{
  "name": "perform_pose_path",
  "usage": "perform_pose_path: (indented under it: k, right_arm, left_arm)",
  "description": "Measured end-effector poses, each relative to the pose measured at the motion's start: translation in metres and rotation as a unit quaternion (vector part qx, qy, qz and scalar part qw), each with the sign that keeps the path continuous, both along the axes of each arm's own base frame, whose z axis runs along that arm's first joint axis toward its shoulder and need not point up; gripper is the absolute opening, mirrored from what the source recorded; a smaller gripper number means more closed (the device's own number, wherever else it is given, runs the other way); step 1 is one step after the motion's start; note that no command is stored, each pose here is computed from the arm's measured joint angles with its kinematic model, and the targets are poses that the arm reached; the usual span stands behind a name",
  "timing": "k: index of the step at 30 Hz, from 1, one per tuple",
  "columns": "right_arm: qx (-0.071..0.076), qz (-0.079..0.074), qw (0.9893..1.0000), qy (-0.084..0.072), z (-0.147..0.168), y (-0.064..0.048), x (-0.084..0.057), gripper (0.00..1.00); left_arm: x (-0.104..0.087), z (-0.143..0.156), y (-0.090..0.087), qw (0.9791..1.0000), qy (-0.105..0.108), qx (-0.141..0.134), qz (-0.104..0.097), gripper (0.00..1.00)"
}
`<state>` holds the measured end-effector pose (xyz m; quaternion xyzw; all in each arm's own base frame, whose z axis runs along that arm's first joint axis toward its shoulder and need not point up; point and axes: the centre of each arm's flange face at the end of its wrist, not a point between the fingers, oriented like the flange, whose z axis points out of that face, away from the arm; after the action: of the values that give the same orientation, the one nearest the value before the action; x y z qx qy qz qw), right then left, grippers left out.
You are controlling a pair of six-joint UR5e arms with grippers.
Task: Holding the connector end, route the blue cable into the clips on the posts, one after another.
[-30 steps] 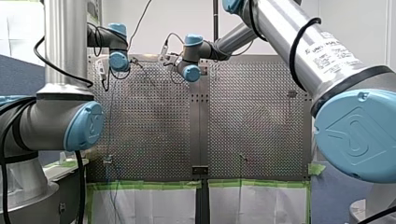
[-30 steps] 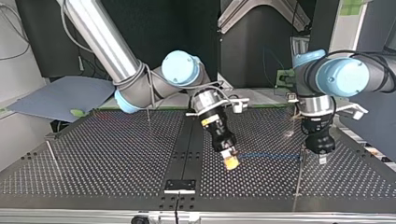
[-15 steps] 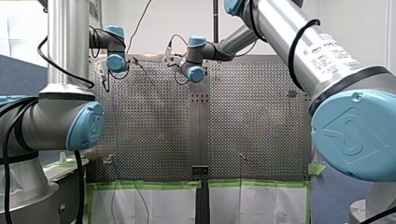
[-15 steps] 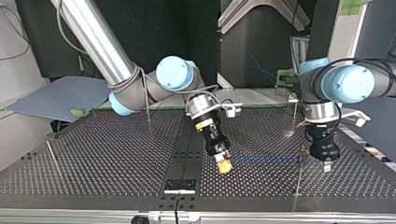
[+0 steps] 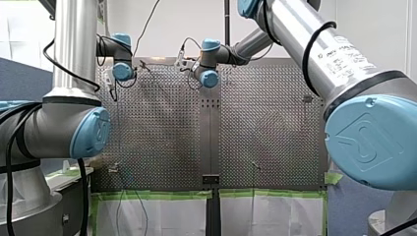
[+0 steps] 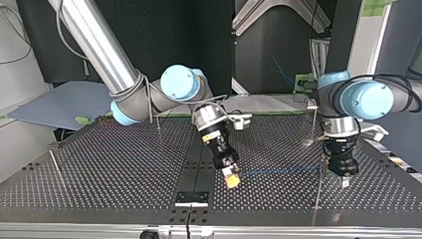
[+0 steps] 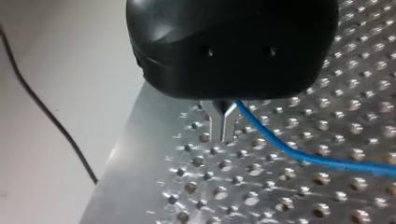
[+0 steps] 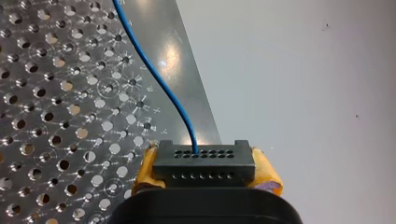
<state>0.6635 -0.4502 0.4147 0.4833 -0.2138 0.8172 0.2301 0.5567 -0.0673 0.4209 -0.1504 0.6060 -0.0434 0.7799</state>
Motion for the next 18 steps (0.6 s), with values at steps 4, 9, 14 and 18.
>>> perform_pose_path:
  k: [4, 9, 14, 18]
  right_arm:
    - [-0.001, 0.001, 1.0, 0.002, -0.006, -0.01, 0.003, 0.0]
    - [-0.003, 0.005, 1.0, -0.005, -0.004, -0.019, 0.008, 0.0]
    - [-0.003, 0.005, 1.0, -0.006, -0.004, -0.025, 0.007, 0.0]
    - [0.0, 0.006, 1.0, -0.002, -0.005, -0.026, 0.007, 0.0]
  left_arm:
    - [0.004, 0.005, 0.001, 0.9999, -0.009, -0.012, -0.004, 0.0]
    - [0.011, -0.003, 0.002, 0.9998, -0.004, -0.017, -0.007, 0.0]
    - [0.014, -0.01, 0.003, 0.9998, 0.001, -0.019, -0.007, 0.0]
    - [0.015, -0.011, 0.003, 0.9998, 0.004, -0.02, -0.007, 0.0]
